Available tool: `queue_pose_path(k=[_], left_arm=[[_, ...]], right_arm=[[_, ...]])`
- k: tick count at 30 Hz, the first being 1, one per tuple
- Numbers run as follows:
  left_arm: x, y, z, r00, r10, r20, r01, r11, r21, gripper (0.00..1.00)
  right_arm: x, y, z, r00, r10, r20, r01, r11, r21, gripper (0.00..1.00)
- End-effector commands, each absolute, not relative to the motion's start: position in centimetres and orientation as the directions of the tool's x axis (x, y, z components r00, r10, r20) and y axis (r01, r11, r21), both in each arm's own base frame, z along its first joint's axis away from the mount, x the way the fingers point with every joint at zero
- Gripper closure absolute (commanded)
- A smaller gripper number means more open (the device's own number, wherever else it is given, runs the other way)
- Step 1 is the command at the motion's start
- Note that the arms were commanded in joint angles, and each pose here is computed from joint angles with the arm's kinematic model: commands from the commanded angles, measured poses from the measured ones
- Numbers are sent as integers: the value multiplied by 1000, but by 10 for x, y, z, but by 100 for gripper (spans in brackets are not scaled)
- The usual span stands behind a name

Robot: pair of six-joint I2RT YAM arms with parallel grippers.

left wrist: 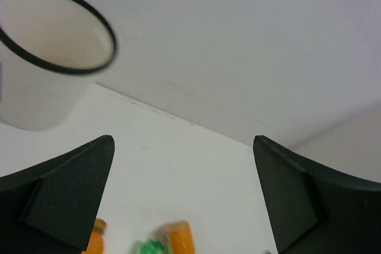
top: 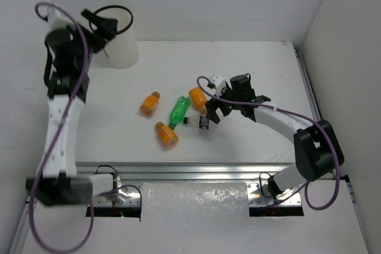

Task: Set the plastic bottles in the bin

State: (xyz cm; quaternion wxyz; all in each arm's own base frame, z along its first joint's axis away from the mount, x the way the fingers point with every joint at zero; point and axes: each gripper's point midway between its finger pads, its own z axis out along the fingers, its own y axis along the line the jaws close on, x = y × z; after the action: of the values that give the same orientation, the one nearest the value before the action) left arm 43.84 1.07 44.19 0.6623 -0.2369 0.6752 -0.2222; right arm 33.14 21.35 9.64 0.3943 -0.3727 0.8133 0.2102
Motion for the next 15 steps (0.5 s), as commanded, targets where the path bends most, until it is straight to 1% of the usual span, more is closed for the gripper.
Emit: queue_pose_path(k=[1, 5, 7, 9, 11, 13, 15], left_arm=[[395, -37, 386, -112, -648, -754, 11, 758, -653, 0], [361, -71, 351, -224, -631, -743, 77, 748, -659, 0], [352, -70, 348, -232, -595, -770, 82, 776, -625, 0], [344, -64, 340, -249, -551, -797, 52, 814, -579, 0], [337, -61, 336, -261, -526, -810, 37, 833, -553, 0], [329, -58, 332, -271, -497, -824, 30, 851, -524, 0], [324, -56, 328, -274, -482, -833, 28, 861, -507, 0]], right_arm=[[323, 231, 90, -246, -586, -772, -901, 433, -42, 2], [316, 244, 69, -245, -627, -739, -919, 393, -28, 8], [311, 246, 52, -241, -671, -701, -918, 393, -60, 11], [309, 244, 42, -256, -694, -673, -913, 403, -69, 14], [301, 246, 32, -266, -714, -648, -916, 397, -62, 16], [292, 244, 26, -273, -734, -622, -912, 404, -76, 20], [281, 242, 21, -280, -745, -606, -908, 410, -85, 22]])
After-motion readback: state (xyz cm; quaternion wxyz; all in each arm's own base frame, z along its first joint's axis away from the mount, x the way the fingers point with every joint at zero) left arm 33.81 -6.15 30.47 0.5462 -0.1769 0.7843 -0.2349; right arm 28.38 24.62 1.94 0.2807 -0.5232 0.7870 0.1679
